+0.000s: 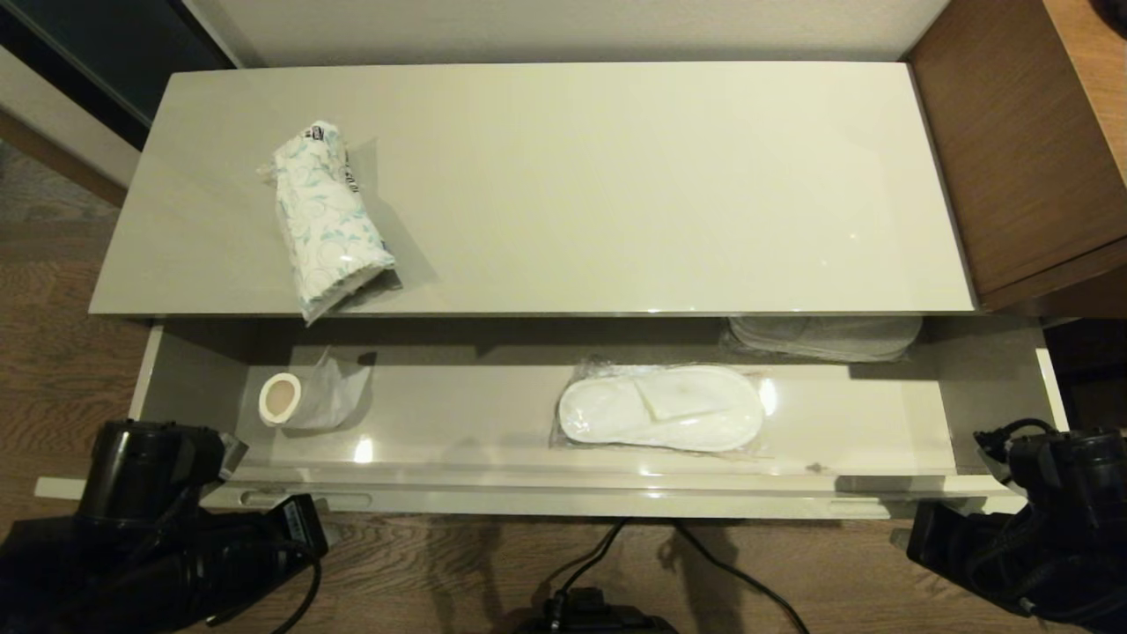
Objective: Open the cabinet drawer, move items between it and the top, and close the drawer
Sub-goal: Close the drawer
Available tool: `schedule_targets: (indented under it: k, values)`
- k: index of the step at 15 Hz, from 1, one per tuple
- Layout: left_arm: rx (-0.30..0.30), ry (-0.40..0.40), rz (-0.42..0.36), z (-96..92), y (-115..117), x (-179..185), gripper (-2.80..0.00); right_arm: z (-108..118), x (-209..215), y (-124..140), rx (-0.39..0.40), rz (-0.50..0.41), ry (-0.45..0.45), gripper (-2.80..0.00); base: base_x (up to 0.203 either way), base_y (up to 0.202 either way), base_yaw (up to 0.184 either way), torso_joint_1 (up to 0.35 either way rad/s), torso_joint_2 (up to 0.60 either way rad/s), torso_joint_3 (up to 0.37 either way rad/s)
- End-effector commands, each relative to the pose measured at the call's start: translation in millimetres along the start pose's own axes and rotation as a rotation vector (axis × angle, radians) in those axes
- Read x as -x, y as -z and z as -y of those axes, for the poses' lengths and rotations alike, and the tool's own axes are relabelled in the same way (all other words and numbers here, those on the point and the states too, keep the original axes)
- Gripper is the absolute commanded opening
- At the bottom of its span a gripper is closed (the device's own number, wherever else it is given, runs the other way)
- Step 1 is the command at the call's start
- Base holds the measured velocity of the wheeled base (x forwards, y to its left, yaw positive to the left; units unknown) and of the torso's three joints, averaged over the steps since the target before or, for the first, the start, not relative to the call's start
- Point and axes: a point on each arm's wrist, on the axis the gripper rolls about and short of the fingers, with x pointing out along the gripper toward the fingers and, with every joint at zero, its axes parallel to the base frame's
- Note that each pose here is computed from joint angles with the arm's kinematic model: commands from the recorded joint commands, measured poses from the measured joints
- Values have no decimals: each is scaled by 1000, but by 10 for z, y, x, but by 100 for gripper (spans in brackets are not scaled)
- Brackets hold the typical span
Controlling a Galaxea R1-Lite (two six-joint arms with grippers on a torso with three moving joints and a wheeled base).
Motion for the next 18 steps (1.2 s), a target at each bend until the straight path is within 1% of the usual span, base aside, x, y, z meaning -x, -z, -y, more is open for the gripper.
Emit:
schedule_targets:
  k: [1, 2, 3, 5, 6, 8, 9, 11, 13, 15, 17, 18]
  values:
    - [39, 96, 116, 93, -105, 87, -280, -48, 107, -64, -2, 71, -63, -280, 0, 0, 0, 0, 0, 0]
    - [63, 161, 186, 152, -167, 161, -280, -82, 245, -116, -2, 138, -119, -280, 0, 0, 0, 0, 0, 0]
    - [69, 177, 204, 173, -190, 185, -280, -110, 375, -154, 8, 193, -176, -280, 0, 0, 0, 0, 0, 0]
    - [63, 249, 292, 339, -390, 333, -280, -153, 677, -199, 80, 301, -306, -280, 0, 0, 0, 0, 0, 0]
    - [63, 261, 312, 381, -452, 377, -280, -163, 759, -202, 130, 329, -350, -280, 0, 0, 0, 0, 0, 0]
    - [64, 267, 323, 446, -545, 387, -280, -185, 864, -214, 177, 353, -424, -280, 0, 0, 0, 0, 0, 0]
    - [65, 265, 326, 449, -563, 382, -280, -194, 877, -223, 181, 354, -438, -280, 0, 0, 0, 0, 0, 0]
    - [65, 289, 380, 546, -756, 461, -280, -211, 912, -244, 183, 370, -462, -280, 0, 0, 0, 0, 0, 0]
    - [66, 283, 383, 543, -779, 473, -280, -212, 914, -246, 183, 372, -462, -280, 0, 0, 0, 0, 0, 0]
    - [63, 290, 391, 574, -781, 694, -280, -219, 1038, -264, 187, 420, -485, -280, 0, 0, 0, 0, 0, 0]
    - [62, 286, 387, 587, -784, 781, -280, -220, 1058, -267, 186, 421, -483, -280, 0, 0, 0, 0, 0, 0]
    - [58, 293, 397, 603, -777, 904, -280, -214, 1147, -262, 187, 442, -491, -280, 0, 0, 0, 0, 0, 0]
